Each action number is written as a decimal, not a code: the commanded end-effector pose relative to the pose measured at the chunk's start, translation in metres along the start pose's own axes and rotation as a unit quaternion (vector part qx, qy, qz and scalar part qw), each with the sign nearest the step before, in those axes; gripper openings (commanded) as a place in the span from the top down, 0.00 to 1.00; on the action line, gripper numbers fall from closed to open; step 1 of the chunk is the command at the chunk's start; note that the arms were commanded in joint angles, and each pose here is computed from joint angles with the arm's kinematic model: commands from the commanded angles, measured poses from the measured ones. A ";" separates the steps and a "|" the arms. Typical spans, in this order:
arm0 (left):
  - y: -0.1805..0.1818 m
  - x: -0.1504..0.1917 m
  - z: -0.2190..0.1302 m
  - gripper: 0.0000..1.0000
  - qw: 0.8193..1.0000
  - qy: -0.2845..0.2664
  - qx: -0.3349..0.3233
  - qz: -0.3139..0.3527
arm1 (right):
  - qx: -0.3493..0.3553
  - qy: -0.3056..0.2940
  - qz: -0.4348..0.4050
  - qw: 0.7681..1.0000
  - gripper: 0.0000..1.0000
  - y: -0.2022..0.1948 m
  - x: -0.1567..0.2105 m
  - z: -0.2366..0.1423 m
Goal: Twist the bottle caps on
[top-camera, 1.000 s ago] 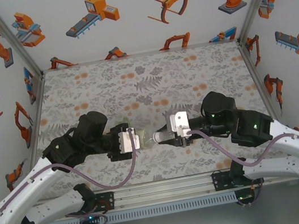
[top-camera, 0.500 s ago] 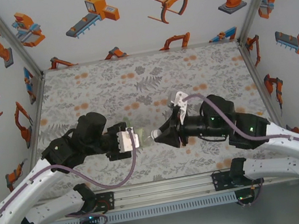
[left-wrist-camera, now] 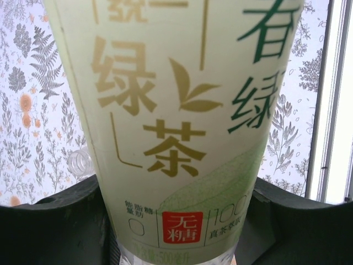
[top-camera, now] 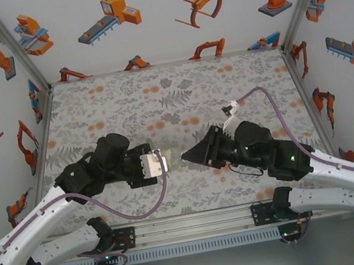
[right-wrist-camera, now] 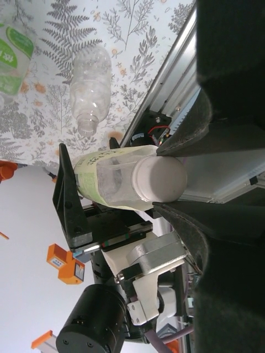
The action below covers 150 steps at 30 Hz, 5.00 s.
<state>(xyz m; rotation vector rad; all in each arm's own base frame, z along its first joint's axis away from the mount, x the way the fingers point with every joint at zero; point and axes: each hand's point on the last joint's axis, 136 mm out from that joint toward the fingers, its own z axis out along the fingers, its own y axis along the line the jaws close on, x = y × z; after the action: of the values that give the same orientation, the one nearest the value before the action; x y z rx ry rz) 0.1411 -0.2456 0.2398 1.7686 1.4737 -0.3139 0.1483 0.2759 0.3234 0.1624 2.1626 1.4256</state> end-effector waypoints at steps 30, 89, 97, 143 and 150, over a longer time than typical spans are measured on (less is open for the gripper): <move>-0.024 -0.040 -0.008 1.00 0.992 -0.079 0.098 0.008 | -0.232 0.013 -0.710 0.665 0.43 0.069 0.047 -0.056; -0.011 -0.051 -0.017 1.00 0.993 -0.096 0.068 -0.015 | -0.180 -0.035 -0.579 0.795 0.46 0.092 0.005 -0.071; -0.018 -0.048 -0.024 1.00 0.992 -0.083 0.087 -0.037 | -0.231 0.036 -0.710 0.664 0.48 0.082 0.044 -0.065; -0.025 -0.037 -0.024 1.00 0.993 -0.083 0.077 -0.029 | -0.196 0.034 -0.663 0.722 0.77 0.084 0.034 -0.037; -0.002 -0.048 -0.017 1.00 0.993 -0.104 0.026 -0.041 | -0.055 -0.038 -0.406 0.911 0.85 0.058 -0.021 -0.020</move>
<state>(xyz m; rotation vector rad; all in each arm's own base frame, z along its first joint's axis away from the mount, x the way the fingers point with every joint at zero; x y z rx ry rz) 0.1155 -0.2557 0.2598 1.7396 1.4775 -0.5444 0.1036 0.2916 0.3917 -1.1014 1.4862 0.9605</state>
